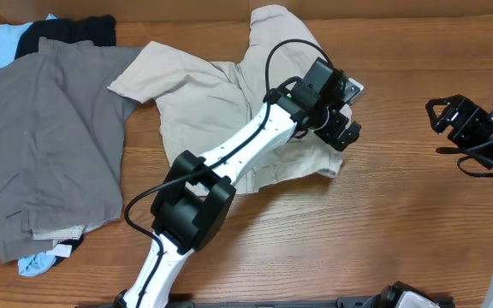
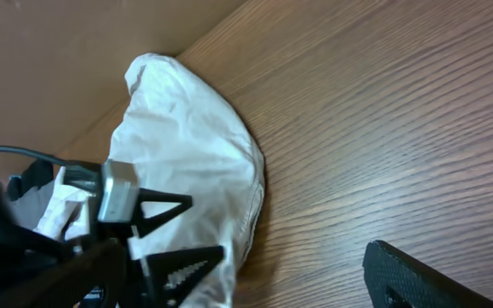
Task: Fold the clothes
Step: 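Drag the beige shorts with the left gripper to the table center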
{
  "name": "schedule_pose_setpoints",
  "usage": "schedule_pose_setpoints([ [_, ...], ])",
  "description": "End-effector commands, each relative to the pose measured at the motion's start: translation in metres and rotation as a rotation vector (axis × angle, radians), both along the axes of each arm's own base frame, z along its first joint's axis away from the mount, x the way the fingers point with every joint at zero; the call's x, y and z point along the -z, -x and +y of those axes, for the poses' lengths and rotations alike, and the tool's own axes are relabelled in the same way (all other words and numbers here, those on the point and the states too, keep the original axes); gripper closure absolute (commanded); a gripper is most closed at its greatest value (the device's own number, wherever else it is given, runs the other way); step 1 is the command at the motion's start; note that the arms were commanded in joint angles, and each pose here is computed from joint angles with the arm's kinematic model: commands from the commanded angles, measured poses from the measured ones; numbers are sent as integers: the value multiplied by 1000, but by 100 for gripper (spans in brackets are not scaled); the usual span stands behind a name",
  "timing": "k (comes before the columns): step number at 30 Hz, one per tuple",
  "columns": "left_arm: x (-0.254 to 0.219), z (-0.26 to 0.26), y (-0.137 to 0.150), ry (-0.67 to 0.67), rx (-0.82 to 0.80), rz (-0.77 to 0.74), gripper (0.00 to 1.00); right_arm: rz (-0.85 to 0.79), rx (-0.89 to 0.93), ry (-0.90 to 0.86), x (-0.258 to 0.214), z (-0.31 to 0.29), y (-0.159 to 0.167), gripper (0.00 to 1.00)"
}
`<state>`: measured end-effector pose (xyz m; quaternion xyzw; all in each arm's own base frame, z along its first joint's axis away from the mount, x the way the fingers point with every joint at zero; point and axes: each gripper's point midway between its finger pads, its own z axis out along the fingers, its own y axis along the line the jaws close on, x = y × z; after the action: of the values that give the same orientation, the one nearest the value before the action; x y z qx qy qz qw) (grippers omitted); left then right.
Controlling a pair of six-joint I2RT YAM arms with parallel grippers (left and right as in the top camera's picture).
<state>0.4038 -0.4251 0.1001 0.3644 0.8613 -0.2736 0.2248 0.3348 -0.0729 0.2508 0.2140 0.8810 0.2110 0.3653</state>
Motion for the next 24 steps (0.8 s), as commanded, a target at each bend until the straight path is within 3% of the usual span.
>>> schedule_pose_setpoints([
  [1, -78, 22, -30, 79, -73, -88, 0, -47, 7, 37, -17, -6, -2, 7],
  [8, -194, 118, -63, 130, -257, -163, 0, -33, -102, 45, -11, 20, -2, 10],
  [12, -219, 178, -63, 123, -363, -120, 0, 116, -149, 87, 21, 45, 1, 10],
  [16, -195, 218, -42, 37, -398, 34, 0, 277, -246, 35, 59, 83, 4, 11],
  [24, -119, 278, 18, -328, -435, 326, 2, 559, -384, -77, 130, 149, 10, 16],
])
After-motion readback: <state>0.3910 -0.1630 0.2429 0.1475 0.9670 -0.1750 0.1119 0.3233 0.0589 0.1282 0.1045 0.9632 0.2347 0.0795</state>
